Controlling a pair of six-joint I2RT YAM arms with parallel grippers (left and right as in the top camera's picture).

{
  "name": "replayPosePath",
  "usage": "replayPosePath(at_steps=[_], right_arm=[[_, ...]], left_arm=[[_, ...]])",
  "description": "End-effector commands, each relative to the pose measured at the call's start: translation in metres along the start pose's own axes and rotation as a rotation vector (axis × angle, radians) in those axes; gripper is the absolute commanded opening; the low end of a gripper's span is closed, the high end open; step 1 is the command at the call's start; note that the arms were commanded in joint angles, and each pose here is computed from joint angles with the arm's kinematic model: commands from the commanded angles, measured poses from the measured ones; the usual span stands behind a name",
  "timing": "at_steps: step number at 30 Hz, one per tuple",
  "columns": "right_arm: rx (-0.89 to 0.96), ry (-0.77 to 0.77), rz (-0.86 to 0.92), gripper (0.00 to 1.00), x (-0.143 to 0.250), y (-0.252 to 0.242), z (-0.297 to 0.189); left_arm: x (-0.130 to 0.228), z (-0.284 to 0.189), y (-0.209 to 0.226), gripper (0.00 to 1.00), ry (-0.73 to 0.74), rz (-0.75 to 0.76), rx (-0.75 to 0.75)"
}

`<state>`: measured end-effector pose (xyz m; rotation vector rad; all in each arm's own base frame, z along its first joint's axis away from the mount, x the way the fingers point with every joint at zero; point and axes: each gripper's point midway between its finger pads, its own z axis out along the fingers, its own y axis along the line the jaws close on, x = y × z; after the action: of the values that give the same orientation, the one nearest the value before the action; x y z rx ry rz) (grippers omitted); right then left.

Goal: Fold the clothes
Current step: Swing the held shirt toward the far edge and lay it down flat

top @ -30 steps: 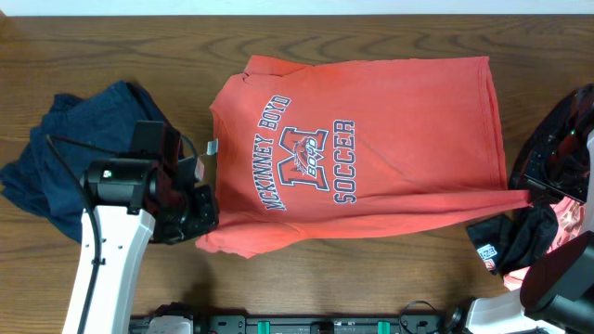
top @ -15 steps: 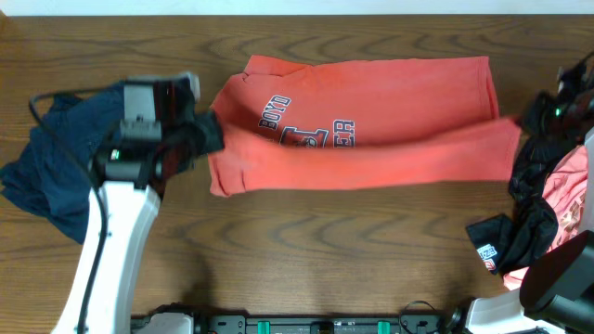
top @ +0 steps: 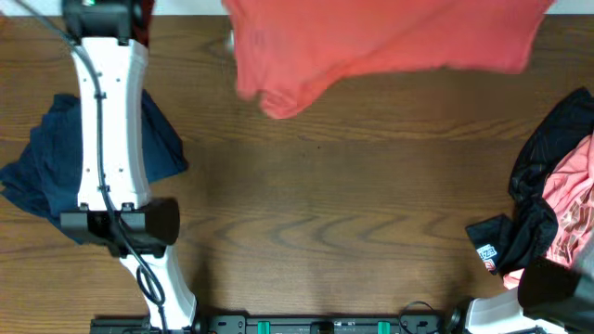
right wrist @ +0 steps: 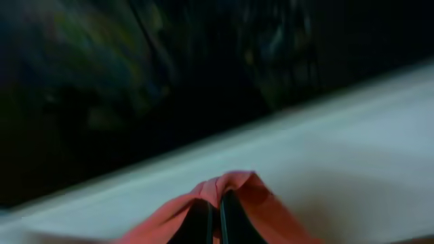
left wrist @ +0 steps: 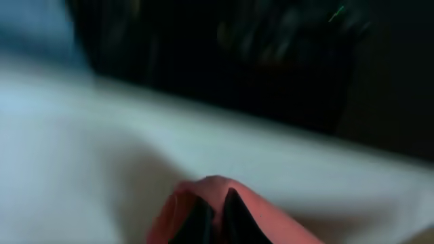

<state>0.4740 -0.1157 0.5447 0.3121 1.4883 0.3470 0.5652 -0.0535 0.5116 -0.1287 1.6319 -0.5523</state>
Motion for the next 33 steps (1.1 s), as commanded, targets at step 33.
replayPosePath(at_steps=[33], right_arm=[[0.863,1.524,0.031,0.01,0.348,-0.171,-0.224]], left_arm=[[0.361,-0.258,0.079,0.06,1.721,-0.175,-0.461]])
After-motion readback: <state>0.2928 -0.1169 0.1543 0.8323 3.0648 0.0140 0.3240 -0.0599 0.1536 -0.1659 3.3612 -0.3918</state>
